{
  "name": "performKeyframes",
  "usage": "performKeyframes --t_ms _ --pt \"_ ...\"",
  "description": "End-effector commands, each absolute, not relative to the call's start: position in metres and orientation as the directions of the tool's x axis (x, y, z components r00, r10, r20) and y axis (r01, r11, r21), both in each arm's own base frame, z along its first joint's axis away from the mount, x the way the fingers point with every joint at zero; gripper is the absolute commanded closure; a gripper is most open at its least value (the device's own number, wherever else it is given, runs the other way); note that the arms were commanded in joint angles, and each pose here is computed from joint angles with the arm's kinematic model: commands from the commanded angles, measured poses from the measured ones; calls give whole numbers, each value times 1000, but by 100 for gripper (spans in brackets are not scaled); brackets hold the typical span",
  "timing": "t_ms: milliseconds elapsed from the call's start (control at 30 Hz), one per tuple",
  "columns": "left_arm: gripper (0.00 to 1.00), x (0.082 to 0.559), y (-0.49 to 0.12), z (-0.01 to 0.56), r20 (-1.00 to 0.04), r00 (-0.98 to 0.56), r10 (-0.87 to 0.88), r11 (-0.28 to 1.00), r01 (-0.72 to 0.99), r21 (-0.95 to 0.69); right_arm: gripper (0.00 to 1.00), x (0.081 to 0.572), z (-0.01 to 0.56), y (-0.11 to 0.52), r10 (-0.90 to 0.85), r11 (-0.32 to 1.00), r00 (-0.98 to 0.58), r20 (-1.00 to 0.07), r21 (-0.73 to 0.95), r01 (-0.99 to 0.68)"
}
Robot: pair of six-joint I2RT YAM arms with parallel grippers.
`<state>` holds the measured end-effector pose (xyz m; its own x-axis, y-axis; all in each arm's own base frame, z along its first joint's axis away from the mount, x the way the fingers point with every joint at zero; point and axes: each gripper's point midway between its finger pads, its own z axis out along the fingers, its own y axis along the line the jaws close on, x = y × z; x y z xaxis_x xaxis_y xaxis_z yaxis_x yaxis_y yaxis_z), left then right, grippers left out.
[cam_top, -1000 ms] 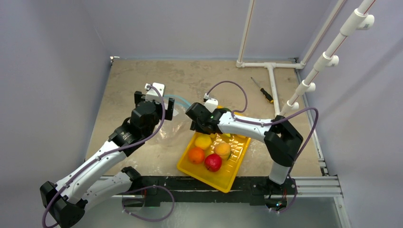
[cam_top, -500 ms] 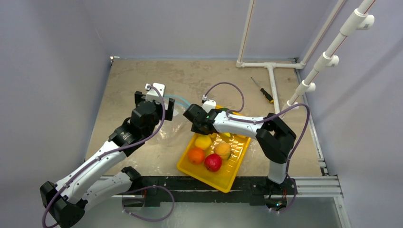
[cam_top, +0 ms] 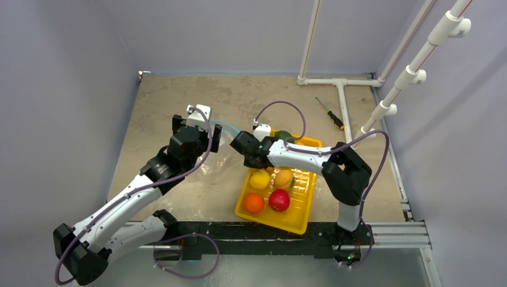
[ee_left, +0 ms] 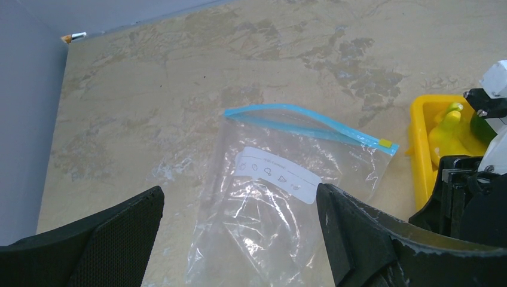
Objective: Place the food in the zip-top bag and seal the zipper
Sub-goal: Move the bin to the center of the board.
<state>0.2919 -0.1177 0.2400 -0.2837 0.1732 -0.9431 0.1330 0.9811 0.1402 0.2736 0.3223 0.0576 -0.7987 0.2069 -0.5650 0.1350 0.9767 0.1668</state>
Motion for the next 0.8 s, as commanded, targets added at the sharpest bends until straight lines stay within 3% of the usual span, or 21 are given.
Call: performKeyframes --t_ms 0,400,767 --pt "3 295 -118 248 -953 -264 148 986 113 122 100 302 91 313 171 984 -734 -657 145 100" --pt "3 298 -119 242 -945 -280 168 984 107 143 100 358 154 304 10 966 -632 -775 171 -194" --pt "3 298 -116 241 -944 -282 172 984 96 151 100 394 149 281 -96 978 -586 -805 34 -206"
